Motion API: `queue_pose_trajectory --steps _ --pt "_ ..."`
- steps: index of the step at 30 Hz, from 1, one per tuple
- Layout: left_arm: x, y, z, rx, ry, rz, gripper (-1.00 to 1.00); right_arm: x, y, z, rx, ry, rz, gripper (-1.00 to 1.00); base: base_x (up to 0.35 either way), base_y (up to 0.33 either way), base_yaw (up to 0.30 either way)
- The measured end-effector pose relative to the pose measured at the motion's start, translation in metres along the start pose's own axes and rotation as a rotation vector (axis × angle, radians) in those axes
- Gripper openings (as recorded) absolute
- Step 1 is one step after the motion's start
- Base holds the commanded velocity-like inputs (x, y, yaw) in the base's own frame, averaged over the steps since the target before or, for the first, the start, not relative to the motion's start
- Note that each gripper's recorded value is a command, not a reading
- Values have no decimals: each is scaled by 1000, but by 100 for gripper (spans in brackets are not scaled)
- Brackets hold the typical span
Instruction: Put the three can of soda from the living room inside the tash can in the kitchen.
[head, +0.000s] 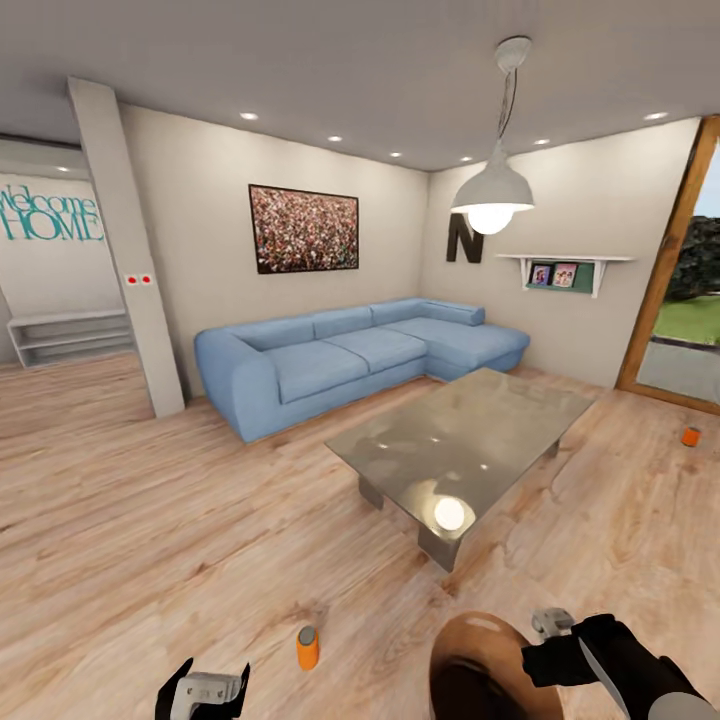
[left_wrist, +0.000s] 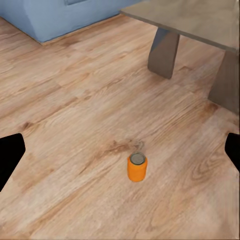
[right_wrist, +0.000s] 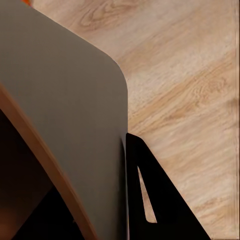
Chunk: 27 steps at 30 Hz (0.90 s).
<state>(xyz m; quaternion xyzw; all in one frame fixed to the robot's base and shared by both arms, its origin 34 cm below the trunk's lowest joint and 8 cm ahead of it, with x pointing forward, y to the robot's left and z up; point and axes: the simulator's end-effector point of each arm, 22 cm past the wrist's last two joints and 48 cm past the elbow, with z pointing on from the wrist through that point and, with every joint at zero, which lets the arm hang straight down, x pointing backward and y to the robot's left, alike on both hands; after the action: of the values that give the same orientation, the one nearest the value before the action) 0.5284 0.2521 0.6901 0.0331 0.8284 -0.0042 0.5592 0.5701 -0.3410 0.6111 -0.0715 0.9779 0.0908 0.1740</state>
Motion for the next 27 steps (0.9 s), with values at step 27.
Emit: queue_pose_trajectory --steps 27 --pt "-9 0 0 0 -24 1 100 -6 0 -6 5 -17 -3 -100 197 158 -235"
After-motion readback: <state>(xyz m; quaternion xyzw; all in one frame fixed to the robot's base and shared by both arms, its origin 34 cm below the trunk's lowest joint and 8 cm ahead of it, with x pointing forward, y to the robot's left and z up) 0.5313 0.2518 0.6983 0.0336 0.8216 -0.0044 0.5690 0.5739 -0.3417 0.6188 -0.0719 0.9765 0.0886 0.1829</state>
